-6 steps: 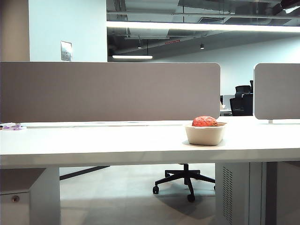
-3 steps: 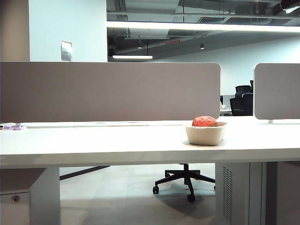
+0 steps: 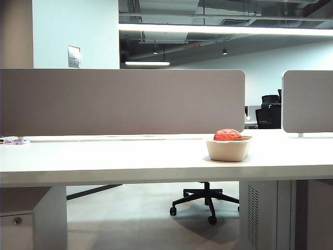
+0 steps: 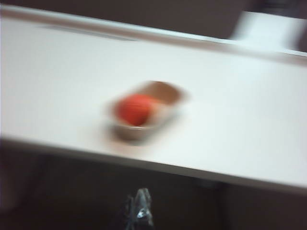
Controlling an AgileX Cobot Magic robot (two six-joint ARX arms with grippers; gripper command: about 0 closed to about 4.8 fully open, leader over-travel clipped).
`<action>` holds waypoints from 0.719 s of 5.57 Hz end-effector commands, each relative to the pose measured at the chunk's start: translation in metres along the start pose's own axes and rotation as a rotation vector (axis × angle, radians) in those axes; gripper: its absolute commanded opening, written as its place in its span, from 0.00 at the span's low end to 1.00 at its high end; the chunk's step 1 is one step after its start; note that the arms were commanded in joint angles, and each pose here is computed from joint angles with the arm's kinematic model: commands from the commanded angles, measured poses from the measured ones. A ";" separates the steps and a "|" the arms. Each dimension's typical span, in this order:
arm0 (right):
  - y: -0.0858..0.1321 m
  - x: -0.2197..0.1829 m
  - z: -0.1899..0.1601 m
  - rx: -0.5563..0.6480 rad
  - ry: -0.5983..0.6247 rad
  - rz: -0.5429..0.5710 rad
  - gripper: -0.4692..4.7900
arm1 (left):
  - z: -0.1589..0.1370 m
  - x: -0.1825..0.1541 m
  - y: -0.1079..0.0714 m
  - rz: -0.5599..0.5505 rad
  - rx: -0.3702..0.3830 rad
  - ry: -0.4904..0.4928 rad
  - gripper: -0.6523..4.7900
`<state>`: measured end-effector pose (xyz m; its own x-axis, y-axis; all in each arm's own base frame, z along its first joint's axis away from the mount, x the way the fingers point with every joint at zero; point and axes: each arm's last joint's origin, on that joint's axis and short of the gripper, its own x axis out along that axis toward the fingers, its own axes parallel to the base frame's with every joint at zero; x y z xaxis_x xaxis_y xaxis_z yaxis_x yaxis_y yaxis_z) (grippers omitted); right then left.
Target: Pick up the orange and place it into the paper lunchbox.
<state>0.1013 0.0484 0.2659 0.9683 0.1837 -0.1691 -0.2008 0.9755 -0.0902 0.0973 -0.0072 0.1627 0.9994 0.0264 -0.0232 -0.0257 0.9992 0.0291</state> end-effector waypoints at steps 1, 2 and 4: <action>-0.021 0.010 -0.030 0.069 -0.134 -0.172 0.09 | 0.000 0.000 0.000 0.000 0.000 -0.006 0.15; -0.025 0.012 -0.049 0.067 -0.211 -0.062 0.09 | 0.000 0.000 0.000 0.000 0.000 -0.006 0.15; -0.026 0.011 -0.071 0.070 -0.220 -0.100 0.09 | 0.000 0.000 0.000 0.000 0.000 -0.005 0.15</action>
<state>0.1076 0.0169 0.1988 0.9939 0.1061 0.0306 -0.1053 0.9940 -0.0294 0.0973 -0.0072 0.1626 0.9994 0.0260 -0.0240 -0.0253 0.9993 0.0292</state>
